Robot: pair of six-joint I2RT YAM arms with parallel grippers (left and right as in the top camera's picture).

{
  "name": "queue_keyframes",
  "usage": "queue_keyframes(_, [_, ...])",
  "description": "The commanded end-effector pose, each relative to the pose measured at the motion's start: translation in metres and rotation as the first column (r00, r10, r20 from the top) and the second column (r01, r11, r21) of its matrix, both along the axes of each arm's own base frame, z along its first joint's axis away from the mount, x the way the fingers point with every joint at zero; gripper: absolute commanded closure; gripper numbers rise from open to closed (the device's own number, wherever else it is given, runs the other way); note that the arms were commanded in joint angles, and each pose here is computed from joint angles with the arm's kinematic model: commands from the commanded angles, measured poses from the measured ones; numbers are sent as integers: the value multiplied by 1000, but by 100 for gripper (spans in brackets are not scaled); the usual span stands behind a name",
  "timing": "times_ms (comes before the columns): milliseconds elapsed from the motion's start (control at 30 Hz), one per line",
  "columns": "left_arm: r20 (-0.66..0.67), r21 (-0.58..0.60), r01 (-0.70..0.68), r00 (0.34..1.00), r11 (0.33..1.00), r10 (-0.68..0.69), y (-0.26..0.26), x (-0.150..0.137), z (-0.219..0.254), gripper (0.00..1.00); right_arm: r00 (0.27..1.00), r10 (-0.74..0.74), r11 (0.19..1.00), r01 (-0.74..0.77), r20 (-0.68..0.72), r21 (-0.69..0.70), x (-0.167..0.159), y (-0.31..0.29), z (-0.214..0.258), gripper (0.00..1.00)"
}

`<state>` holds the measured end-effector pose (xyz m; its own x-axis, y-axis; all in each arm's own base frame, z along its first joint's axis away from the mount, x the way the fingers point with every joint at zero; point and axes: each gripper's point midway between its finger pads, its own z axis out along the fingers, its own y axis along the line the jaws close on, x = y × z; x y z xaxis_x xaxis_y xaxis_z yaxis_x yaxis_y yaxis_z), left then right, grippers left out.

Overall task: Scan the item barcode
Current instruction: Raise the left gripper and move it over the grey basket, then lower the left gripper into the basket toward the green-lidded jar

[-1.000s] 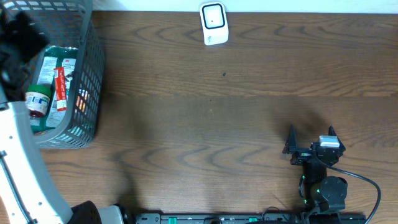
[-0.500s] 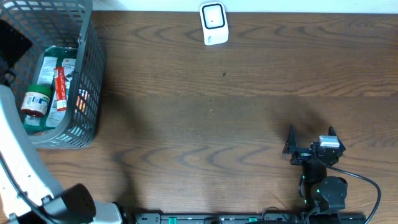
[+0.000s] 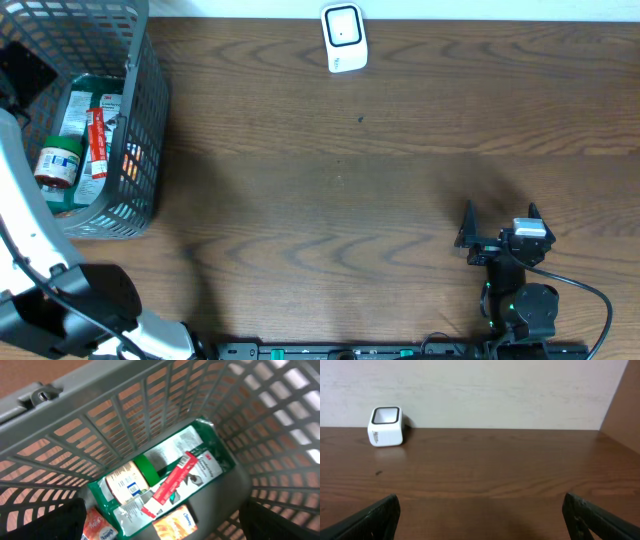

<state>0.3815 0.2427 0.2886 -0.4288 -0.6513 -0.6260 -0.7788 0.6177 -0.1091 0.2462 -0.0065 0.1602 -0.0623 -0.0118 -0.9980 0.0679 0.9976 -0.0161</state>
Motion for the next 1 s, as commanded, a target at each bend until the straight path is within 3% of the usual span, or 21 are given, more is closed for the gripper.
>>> queue_keyframes(0, [-35, -12, -32, 999, 999, 32, 15, 0, -19, 2, 1000, -27, 1000, 27, 2, 13, 0, -5, 0, 1])
queue_keyframes(300, [14, 19, -88, 996, 996, 88, 51, 2, -20, 1, 1000, -27, 1000, 27, 2, 13, 0, -5, 0, 1])
queue_keyframes(667, [29, -43, -38, 999, 998, 40, 36, 4, -20, 2, 1000, -27, 1000, 27, 2, 13, 0, -5, 0, 1])
queue_keyframes(833, [66, -31, -25, 997, 999, 27, 26, -3, 1, 2, 1000, -27, 1000, 27, 2, 13, 0, -5, 0, 1])
queue_keyframes(967, [199, -57, 79, 978, 995, -66, -2, 0, 38, 2, 1000, -27, 1000, 27, 2, 13, 0, -5, 0, 1])
